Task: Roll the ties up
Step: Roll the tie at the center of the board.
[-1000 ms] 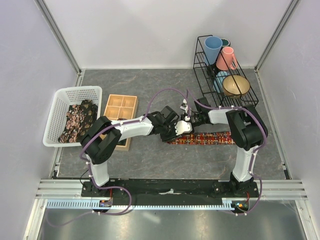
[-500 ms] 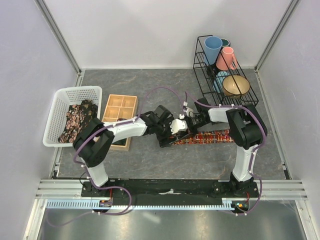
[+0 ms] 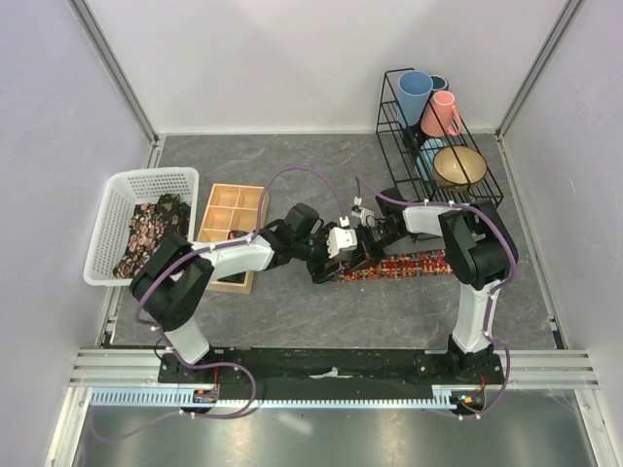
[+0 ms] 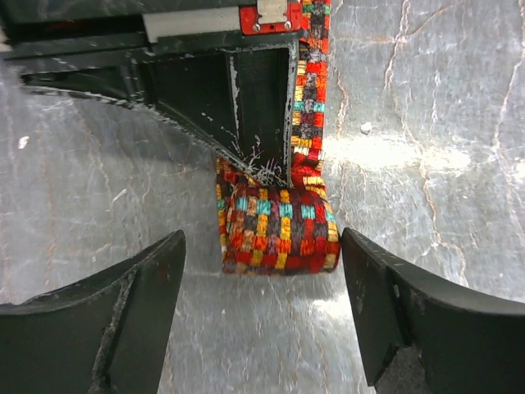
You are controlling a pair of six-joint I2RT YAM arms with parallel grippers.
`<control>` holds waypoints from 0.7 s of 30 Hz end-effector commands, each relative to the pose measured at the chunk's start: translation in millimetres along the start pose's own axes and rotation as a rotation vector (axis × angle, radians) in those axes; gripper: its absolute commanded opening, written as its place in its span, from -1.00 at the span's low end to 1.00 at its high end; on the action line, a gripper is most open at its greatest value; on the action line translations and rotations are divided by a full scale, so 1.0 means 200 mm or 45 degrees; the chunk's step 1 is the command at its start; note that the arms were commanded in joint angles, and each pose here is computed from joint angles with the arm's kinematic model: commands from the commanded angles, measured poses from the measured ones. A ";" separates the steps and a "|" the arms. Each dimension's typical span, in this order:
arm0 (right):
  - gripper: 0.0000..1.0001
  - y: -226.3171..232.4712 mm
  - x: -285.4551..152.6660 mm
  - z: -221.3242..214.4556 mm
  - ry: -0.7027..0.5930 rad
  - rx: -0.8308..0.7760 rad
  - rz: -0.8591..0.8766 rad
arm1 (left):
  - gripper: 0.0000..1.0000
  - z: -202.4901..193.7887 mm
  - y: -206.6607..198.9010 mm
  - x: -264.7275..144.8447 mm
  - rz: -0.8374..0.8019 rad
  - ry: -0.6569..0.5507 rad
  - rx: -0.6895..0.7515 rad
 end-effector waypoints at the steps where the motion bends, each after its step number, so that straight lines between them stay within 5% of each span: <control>1: -1.00 -0.27 0.03 -0.08 0.071 -0.024 -0.288 | 0.57 0.08 0.00 0.08 -0.034 -0.055 0.119; 7: -1.00 -0.23 0.02 -0.06 0.057 -0.031 -0.250 | 0.45 -0.01 -0.01 0.16 -0.058 0.115 0.156; 12: -0.97 -0.17 -0.01 -0.01 0.024 -0.066 -0.222 | -0.32 -0.10 -0.02 0.13 -0.046 0.231 0.109; 15: -0.64 -0.10 -0.06 0.03 0.003 -0.071 -0.178 | -0.70 -0.11 -0.04 0.11 -0.054 0.246 0.101; 21: -0.16 0.06 -0.19 0.07 -0.072 -0.069 -0.071 | -0.88 -0.14 -0.01 0.11 -0.027 0.323 0.085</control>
Point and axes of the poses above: each gripper's point midway between its finger pads, its own x axis out along the fingers, its own y axis along the line the jaws close on, z = x × y, the point moved 1 cm from there along -x, back along the fingers, and after that the axes turned 3 degrees about -x, right-handed, at the moved point
